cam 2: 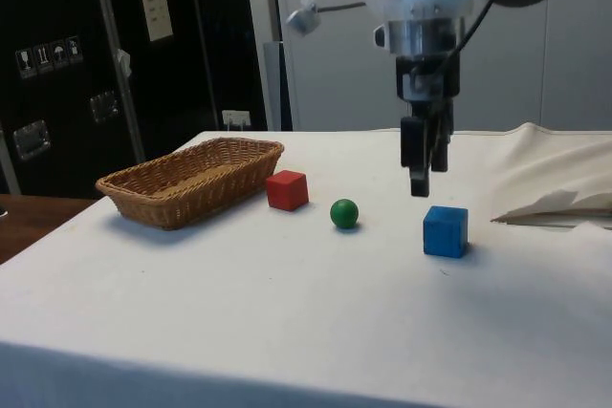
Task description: Place all non-red objects into the basket.
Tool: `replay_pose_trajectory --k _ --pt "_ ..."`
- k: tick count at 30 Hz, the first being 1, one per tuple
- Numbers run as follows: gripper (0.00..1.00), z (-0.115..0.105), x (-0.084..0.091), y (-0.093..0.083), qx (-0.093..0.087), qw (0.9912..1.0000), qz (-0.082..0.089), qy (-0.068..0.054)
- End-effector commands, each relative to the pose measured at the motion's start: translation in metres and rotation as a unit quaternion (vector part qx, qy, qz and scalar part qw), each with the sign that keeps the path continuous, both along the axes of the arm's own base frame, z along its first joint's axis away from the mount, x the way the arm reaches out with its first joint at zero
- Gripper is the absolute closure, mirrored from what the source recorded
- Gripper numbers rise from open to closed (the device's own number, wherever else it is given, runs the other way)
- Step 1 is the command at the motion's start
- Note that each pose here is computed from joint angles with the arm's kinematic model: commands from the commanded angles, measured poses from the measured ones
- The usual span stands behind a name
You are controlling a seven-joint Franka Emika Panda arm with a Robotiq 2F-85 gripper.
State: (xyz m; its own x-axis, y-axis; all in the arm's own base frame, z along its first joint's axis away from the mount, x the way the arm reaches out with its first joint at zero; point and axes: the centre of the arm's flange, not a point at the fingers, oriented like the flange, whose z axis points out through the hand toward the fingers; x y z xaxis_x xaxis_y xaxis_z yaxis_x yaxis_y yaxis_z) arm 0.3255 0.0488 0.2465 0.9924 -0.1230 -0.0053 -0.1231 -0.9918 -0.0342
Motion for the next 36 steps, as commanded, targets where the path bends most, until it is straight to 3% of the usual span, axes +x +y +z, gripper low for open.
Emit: replay_pose_trajectory --k 1,2,9,10,14,17,22,25,26,27,36 --pt "0.0 -0.009 0.0 0.0 0.002 0.99999 -0.002 -0.002" --pt "0.0 0.0 0.0 0.0 0.0 1.0 0.0 0.0" --pt "0.0 -0.034 0.0 -0.017 -0.005 0.99995 -0.008 0.003" --pt "0.0 -0.033 0.001 -0.013 -0.008 0.99992 -0.007 0.006" --pt "0.0 -0.042 0.0 -0.029 -0.007 0.99991 -0.01 0.006" --pt "0.0 -0.046 0.0 -0.036 -0.01 0.99983 -0.009 0.012" --pt "0.0 -0.048 -0.001 -0.049 -0.008 0.99986 -0.01 0.011" --pt "0.0 -0.047 -0.006 -0.048 -0.003 0.99991 -0.009 0.01" --pt "0.0 -0.049 -0.003 -0.05 -0.007 0.99982 -0.008 0.015" --pt "0.0 -0.046 -0.007 -0.047 -0.001 0.99992 -0.009 0.009" --pt "0.0 -0.04 -0.013 -0.039 0.011 0.99988 -0.011 0.0"
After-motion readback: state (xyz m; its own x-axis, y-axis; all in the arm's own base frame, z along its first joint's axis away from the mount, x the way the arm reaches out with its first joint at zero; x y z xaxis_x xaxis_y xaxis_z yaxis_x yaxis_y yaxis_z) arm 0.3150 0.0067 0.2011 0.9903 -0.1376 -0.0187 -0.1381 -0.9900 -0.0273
